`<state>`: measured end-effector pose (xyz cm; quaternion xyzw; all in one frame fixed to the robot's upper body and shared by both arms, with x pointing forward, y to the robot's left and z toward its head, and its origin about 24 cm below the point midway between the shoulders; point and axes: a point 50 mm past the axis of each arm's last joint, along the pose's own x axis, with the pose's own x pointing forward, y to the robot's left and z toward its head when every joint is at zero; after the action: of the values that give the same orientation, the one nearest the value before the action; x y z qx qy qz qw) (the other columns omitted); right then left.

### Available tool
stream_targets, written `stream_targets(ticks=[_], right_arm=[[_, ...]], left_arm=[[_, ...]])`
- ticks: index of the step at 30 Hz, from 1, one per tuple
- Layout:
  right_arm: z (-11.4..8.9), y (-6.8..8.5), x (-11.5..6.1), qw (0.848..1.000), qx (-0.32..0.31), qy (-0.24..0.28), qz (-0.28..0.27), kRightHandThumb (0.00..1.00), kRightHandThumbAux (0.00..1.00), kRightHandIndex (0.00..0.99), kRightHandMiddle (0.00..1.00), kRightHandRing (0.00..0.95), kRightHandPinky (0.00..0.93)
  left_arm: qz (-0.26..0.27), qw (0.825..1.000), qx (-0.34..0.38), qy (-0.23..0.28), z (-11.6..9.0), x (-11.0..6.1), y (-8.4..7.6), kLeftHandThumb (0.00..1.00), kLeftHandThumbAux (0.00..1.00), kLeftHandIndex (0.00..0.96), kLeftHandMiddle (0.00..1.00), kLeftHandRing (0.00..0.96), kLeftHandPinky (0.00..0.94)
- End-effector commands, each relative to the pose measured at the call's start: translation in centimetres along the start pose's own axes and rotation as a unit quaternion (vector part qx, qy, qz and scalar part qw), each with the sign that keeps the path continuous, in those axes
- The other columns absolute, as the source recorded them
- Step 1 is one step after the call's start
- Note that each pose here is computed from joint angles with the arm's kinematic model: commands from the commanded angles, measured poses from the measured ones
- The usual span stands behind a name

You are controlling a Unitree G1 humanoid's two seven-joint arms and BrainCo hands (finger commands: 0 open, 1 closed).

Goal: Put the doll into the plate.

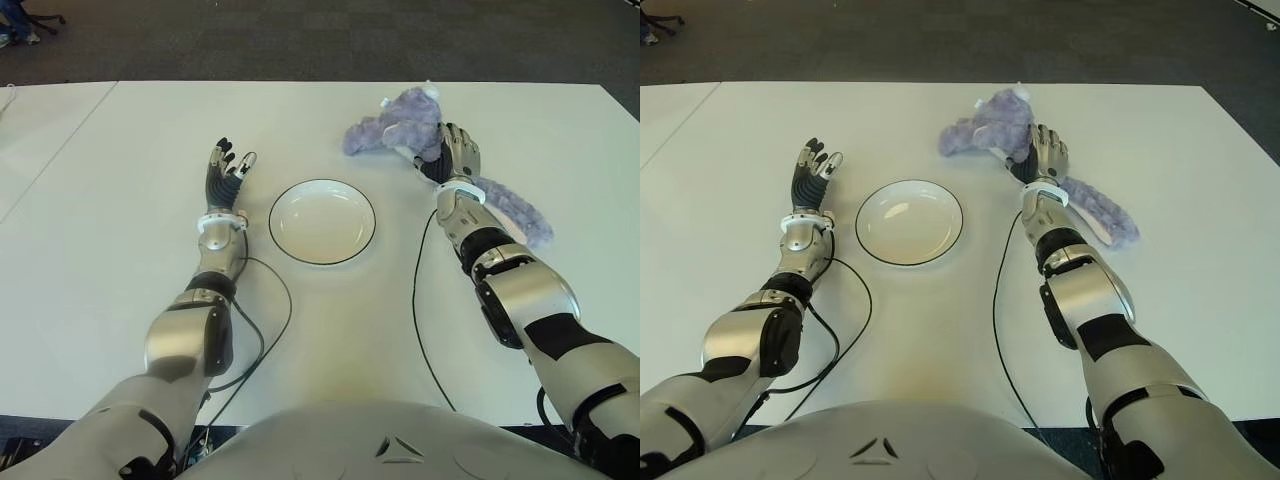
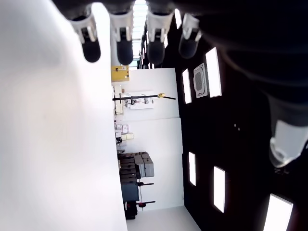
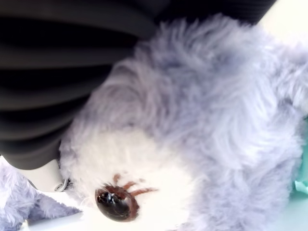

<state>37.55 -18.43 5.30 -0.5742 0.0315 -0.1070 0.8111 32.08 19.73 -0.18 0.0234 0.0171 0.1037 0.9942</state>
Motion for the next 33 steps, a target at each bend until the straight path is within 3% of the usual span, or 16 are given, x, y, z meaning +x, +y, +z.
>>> stream_targets(ticks=[1,8,16,19,23,24,25,26,29,30,32,33], right_arm=[[-1.0,4.6,-3.2,0.996,-0.007,0.039,0.084,0.423,0.623,0.066,0.000,0.000,0.000],[-0.7,5.9,-4.4,0.995,0.000,0.054,0.089,0.433,0.635,0.064,0.000,0.000,0.000],[-1.2,8.4,-7.1,0.991,0.023,0.082,0.105,0.400,0.633,0.070,0.000,0.000,0.000],[-0.6,9.4,-8.5,0.989,0.053,0.092,0.103,0.380,0.624,0.075,0.000,0.000,0.000],[-0.5,9.7,-9.0,0.988,0.078,0.094,0.089,0.366,0.619,0.078,0.000,0.000,0.006],[-0.6,9.7,-9.1,0.988,0.083,0.094,0.084,0.364,0.622,0.088,0.002,0.093,0.198],[-0.9,9.6,-9.2,0.988,0.090,0.094,0.079,0.364,0.623,0.090,0.003,0.109,0.231],[-1.1,9.6,-9.2,0.988,0.094,0.094,0.075,0.375,0.622,0.112,0.041,0.176,0.336],[-2.1,9.4,-9.1,0.987,0.106,0.099,0.069,0.395,0.619,0.146,0.093,0.233,0.394],[-2.4,9.3,-9.1,0.987,0.109,0.101,0.069,0.440,0.612,0.218,0.200,0.323,0.455],[-2.9,9.1,-9.0,0.986,0.114,0.103,0.067,0.455,0.609,0.239,0.232,0.350,0.473],[-3.0,9.1,-9.0,0.986,0.116,0.103,0.067,0.629,0.688,0.369,0.314,0.403,0.508]], left_arm=[[-0.009,0.976,0.000,0.220,-9.4,-7.8,-0.2,0.000,0.508,0.049,0.091,0.089,0.089],[-0.008,0.976,-0.001,0.218,-9.4,-7.8,-0.1,0.000,0.538,0.039,0.088,0.090,0.091],[-0.004,0.976,0.000,0.217,-9.4,-7.8,-0.1,0.000,0.548,0.034,0.087,0.091,0.092],[-0.004,0.977,0.001,0.215,-9.4,-7.9,0.0,0.000,0.546,0.029,0.085,0.089,0.089],[-0.003,0.977,0.004,0.215,-9.4,-7.9,0.0,0.000,0.542,0.025,0.084,0.089,0.095],[-0.003,0.977,0.004,0.215,-9.4,-7.9,0.0,0.000,0.536,0.025,0.085,0.090,0.094],[-0.003,0.976,0.005,0.215,-9.4,-7.9,0.1,0.000,0.535,0.025,0.085,0.090,0.094],[-0.002,0.976,0.006,0.216,-9.4,-8.0,0.1,0.000,0.533,0.026,0.087,0.092,0.095],[-0.002,0.976,0.007,0.216,-9.5,-8.0,0.2,0.000,0.532,0.028,0.090,0.094,0.096],[-0.002,0.976,0.006,0.217,-9.5,-8.0,0.2,0.000,0.532,0.029,0.092,0.096,0.094],[-0.002,0.976,0.006,0.217,-9.5,-8.0,0.2,0.000,0.532,0.030,0.092,0.096,0.093],[-0.002,0.976,0.006,0.217,-9.5,-8.0,0.3,0.000,0.531,0.030,0.093,0.096,0.091]])
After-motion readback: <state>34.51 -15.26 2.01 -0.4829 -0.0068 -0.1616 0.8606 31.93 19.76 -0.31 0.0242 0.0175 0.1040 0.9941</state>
